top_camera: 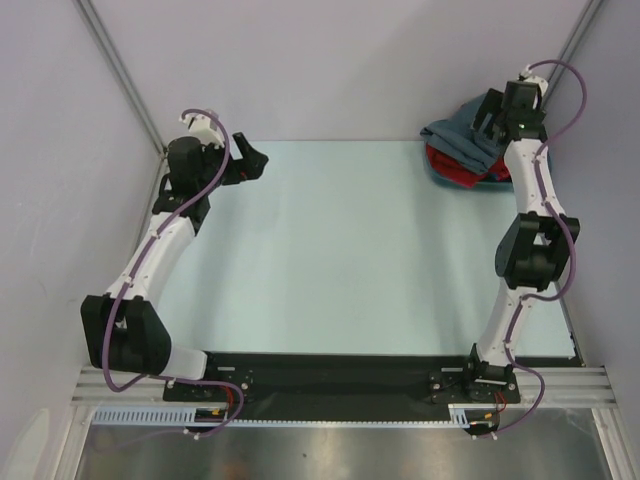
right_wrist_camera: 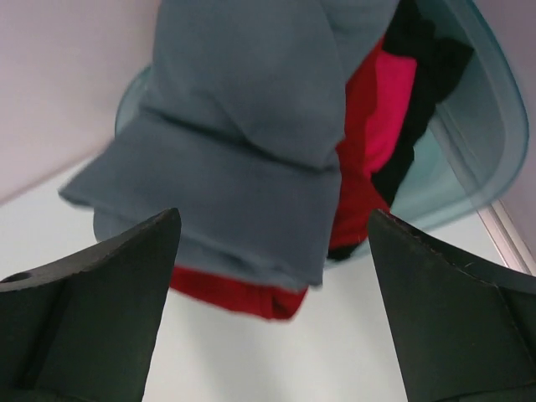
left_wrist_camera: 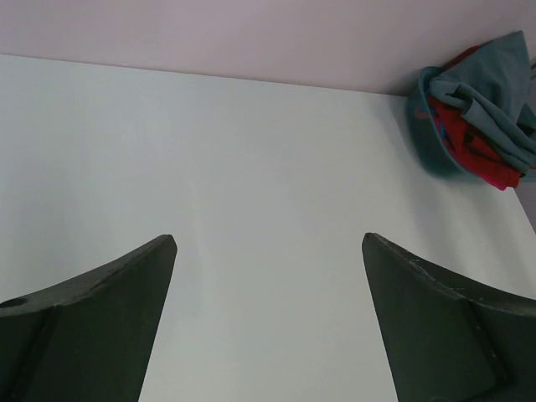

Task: Fold and stack the t-shirts
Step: Grab the tshirt from the pile

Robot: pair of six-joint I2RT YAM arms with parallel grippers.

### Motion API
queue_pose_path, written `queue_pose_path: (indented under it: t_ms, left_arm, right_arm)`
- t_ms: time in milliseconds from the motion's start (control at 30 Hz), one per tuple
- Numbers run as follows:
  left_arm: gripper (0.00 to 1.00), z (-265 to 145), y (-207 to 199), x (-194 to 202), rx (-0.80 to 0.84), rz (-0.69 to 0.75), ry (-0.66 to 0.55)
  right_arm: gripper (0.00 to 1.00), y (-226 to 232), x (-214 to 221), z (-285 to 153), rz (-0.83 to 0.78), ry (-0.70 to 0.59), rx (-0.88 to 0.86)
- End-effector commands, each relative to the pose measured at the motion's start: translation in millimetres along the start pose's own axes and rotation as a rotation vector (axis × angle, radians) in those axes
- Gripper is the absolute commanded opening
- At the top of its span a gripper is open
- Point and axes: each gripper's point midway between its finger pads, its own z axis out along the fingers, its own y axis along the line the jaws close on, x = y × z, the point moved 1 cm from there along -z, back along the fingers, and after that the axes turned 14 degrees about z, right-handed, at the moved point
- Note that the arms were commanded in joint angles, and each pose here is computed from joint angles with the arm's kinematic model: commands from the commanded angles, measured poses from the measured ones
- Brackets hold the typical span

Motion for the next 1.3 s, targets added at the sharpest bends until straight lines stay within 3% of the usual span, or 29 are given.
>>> queue_pose_path:
  t_ms: [0, 33, 67, 267, 567, 700, 967, 1000, 1033, 1267]
  left_arm:
    - [1.00, 0, -10, -17, 0.058, 0.030, -0.052]
    - [1.00, 0, -11, -16, 0.063, 0.029, -0.044]
    - [1.00, 1, -10, -16, 0.061, 0.033, -0.040]
    - [1.00, 8, -10, -12, 0.073, 0.035, -0.030]
    - [1.00, 26, -11, -1, 0.111, 0.020, 0.003]
    - [1.00, 33, -12, 8, 0.132, 0.011, 0.026]
    - [1.00, 37, -14, 13, 0.148, 0.003, 0.038]
    - [1.00, 37, -15, 14, 0.151, 0.003, 0.042]
    - [1.00, 37, -15, 15, 0.151, 0.004, 0.042]
    - [1.00, 39, -15, 10, 0.150, 0.014, 0.018]
  right_arm:
    - [1.00, 5, -15, 27, 0.074, -0.019, -0.028]
    - [0.99, 0, 7, 47, 0.075, 0.052, -0.021]
    - [0.99, 5, -14, 48, 0.096, 0.020, -0.048]
    - [0.96, -9, 5, 103, 0.187, 0.061, -0.080]
    - [0.89, -10, 1, 136, 0.180, -0.007, -0.158]
    - [0.71, -2, 0, 142, 0.158, -0.013, -0.213]
    - [0.53, 0, 14, 151, 0.126, 0.018, -0.259]
    - [0.40, 0, 16, 152, 0.122, 0.020, -0.263]
    - [0.33, 0, 17, 153, 0.121, 0.021, -0.262]
    - [0.05, 6, 23, 149, 0.110, 0.047, -0.318]
